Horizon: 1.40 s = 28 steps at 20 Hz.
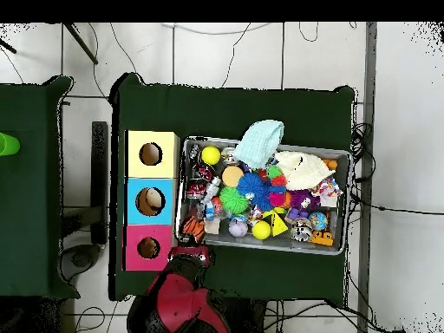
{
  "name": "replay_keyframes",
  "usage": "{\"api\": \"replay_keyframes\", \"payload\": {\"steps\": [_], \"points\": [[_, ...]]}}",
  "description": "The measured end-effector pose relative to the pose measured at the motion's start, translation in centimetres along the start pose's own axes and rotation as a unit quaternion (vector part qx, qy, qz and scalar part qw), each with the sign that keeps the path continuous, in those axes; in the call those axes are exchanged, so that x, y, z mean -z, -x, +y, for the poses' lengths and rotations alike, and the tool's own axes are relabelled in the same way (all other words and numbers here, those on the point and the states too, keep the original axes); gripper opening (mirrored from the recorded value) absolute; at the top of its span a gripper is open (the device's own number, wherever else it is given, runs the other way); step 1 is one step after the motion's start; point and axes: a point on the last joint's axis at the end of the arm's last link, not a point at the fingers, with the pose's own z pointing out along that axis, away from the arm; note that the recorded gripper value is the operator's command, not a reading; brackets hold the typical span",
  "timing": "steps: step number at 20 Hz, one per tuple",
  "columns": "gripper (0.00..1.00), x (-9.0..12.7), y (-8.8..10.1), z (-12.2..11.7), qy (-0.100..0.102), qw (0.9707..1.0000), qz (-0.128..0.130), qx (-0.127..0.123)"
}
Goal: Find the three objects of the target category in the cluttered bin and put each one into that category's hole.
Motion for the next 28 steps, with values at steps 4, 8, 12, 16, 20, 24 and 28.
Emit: {"api": "replay_keyframes", "payload": {"steps": [4, 8, 12, 16, 20, 24, 28], "points": [[0.00, 0.7, 1.1, 0.9, 0.011, 0.9998, -0.015, -0.001], [0.00, 1.6, 2.1, 2.5, 0.025, 0.9992, -0.031, 0.004], [0.00, 2.8, 3.6, 3.5, 0.038, 0.9980, -0.051, 0.004], [0.00, 4.0, 5.1, 4.0, 0.046, 0.9965, -0.070, -0.003], [0.00, 4.8, 6.3, 4.3, 0.052, 0.9952, -0.082, -0.014], [0.00, 5.4, 7.1, 5.1, 0.056, 0.9942, -0.090, -0.023], [0.00, 5.9, 7.1, 6.4, 0.062, 0.9936, -0.093, -0.018]]}}
